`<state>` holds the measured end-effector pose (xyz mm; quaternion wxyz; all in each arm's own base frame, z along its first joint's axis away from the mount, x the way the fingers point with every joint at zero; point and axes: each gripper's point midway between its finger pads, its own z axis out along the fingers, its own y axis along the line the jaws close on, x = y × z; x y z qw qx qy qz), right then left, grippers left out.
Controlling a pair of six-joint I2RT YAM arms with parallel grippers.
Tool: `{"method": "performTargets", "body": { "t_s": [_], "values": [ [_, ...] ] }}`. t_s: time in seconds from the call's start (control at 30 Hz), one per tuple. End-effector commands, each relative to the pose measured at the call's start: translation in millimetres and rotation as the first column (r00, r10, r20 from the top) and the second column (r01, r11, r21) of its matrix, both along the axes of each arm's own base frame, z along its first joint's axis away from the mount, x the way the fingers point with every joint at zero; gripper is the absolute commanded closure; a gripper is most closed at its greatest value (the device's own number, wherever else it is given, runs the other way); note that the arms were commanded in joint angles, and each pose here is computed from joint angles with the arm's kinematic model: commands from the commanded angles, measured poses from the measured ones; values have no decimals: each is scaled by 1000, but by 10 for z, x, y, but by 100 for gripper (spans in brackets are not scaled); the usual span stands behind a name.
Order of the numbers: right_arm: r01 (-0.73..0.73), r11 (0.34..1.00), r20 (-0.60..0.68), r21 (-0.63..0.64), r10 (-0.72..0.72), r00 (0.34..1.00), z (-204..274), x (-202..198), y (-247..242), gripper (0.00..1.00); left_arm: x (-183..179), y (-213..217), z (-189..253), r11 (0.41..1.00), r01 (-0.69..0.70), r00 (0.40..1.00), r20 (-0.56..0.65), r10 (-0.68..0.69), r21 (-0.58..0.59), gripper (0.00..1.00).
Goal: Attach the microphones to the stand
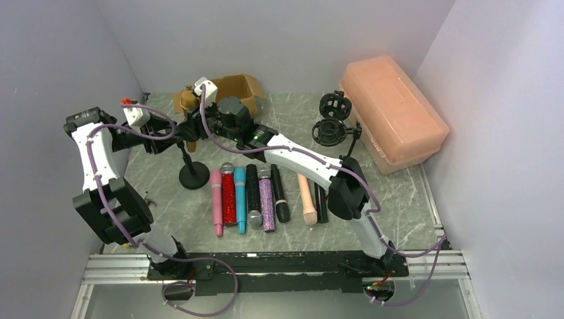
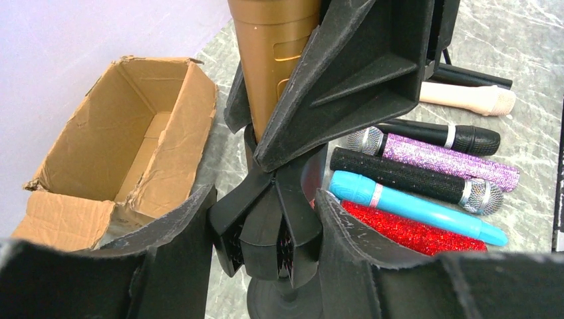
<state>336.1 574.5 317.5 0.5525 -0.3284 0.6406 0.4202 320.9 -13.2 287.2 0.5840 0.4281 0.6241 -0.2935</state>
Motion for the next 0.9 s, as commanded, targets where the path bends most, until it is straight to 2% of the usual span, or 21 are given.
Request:
{"method": "performTargets", "body": {
  "t_s": [0.0,0.03,0.1,0.13,0.17,0.23,0.3,0.37,0.5,0.63,0.87],
  "values": [
    [-4,996,41,91,1,999,364,-118,-20,97,-20,-9,-65,1000,2,999,-47,-2,-7,79],
    [-4,996,38,94,1,999,365,-122,-24,96,-21,-8,-67,1000,0,999,-50,-1,-9,67],
    [-7,994,36,107,3,999,390,-133,-38,89,-23,-2,-70,1000,-3,998,-59,2,-13,23],
    [-10,994,37,111,6,999,406,-142,-45,81,-23,5,-66,1000,-7,998,-62,6,-17,5],
    [-13,993,40,117,9,999,446,-153,-56,73,-19,18,-62,1000,-12,998,-65,10,-21,1],
    [-22,992,38,125,17,999,508,-155,-69,55,-6,51,-42,999,-23,998,-62,21,-28,1],
    [-35,989,29,144,31,999,603,-145,-107,41,11,85,-9,999,-33,998,-59,31,-31,5],
    [-54,984,9,168,53,999,694,-128,-152,32,28,117,23,998,-44,997,-66,41,-37,11],
    [-83,978,24,191,80,997,898,-152,-251,20,32,174,57,998,-61,997,-55,59,-36,17],
    [-87,976,70,201,74,995,1086,-175,-306,16,0,171,71,997,-67,996,-57,65,-36,14],
    [-74,970,101,231,52,994,1314,-28,-312,20,-59,144,104,998,-62,998,-17,62,1,1]
  ]
}}
